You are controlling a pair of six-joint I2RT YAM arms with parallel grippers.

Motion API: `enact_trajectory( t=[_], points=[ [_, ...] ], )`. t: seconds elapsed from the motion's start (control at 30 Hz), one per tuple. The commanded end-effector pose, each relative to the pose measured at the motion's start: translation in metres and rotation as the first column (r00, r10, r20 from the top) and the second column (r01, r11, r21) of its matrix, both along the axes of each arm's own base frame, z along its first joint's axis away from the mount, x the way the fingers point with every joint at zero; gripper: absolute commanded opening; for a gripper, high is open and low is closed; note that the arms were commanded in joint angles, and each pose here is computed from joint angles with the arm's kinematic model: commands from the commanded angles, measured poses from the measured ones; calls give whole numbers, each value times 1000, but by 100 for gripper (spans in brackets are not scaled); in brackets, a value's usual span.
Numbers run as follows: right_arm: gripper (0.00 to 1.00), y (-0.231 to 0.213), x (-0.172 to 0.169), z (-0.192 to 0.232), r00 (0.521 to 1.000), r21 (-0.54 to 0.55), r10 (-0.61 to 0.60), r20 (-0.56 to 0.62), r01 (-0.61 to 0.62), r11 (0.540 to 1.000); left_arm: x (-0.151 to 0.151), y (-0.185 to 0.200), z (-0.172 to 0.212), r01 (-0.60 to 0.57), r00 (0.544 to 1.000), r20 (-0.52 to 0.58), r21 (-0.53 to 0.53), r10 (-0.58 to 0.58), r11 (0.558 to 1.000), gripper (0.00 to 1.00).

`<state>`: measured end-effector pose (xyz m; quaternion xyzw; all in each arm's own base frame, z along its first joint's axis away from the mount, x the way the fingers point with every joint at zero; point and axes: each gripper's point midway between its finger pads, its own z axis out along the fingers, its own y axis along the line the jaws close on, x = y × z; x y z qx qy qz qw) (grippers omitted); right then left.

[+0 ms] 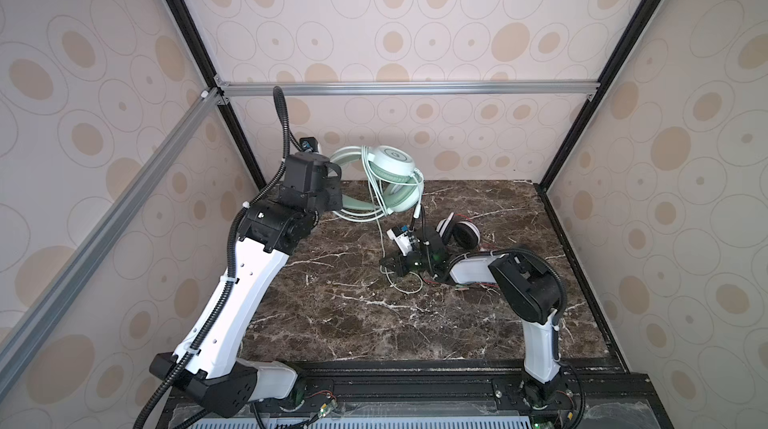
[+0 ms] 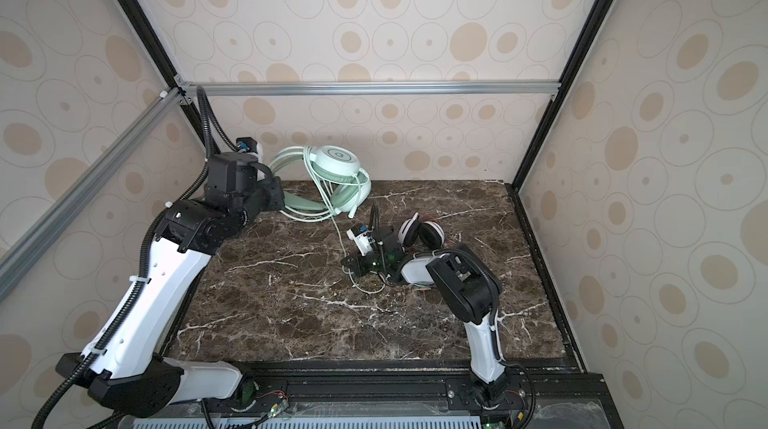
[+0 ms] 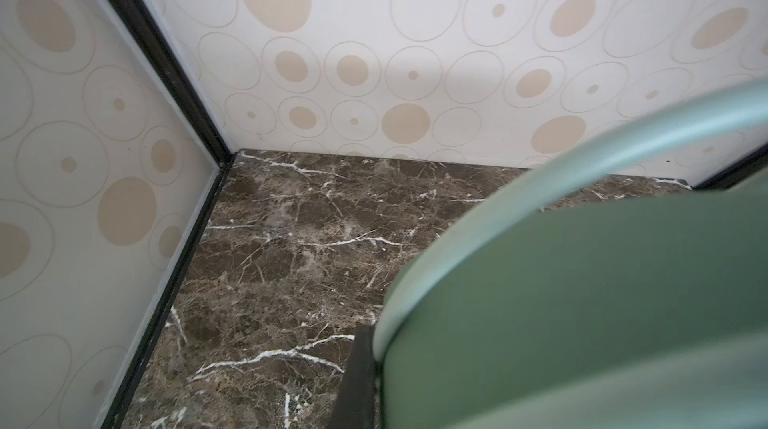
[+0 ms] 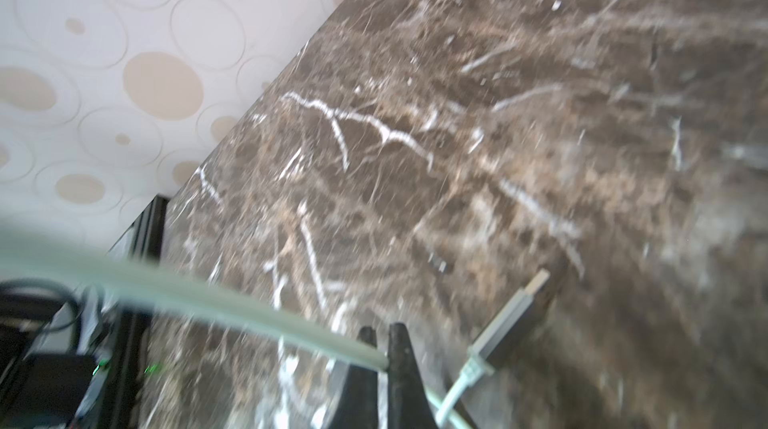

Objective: Wrap the headphones

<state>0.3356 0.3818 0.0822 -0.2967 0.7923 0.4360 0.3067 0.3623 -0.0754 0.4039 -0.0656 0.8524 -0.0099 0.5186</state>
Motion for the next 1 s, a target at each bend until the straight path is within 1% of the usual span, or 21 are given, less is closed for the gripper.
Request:
enact_trajectory(
  t=[0.0,0.07,0.17,0.3,0.43,0.6,0.7,0.8,0.87,0.97],
  points=[
    [0,-16,-37,24,996,-51,68,64,-65,997,10,18,38,-53,986,148,-152,75,987,0],
    [0,-35,-51,28,994,-116,63,88,-53,992,14,28,33,-81,984,144,-161,105,984,0],
    [0,-59,-68,46,988,-179,54,148,-27,983,19,42,21,-129,980,131,-162,150,978,0],
    [0,-81,-85,85,962,-250,61,266,7,968,27,52,0,-169,977,99,-163,187,972,0],
    [0,-94,-96,120,929,-309,85,360,33,950,35,54,-21,-190,978,55,-159,201,969,0],
    [0,-99,-107,157,890,-389,131,437,56,919,40,61,-49,-244,969,7,-133,247,961,0],
    [0,-99,-106,178,877,-436,139,461,88,896,40,66,-68,-287,958,-49,-99,284,953,0],
    [0,-98,-97,201,848,-488,141,512,151,860,36,73,-84,-325,943,-94,-54,319,944,0],
    [0,-97,-89,219,824,-509,142,549,194,839,32,76,-90,-330,941,-96,-37,325,943,0],
    [0,-91,-78,246,787,-500,146,599,225,836,27,78,-91,-325,944,-73,-30,322,945,0]
  ],
)
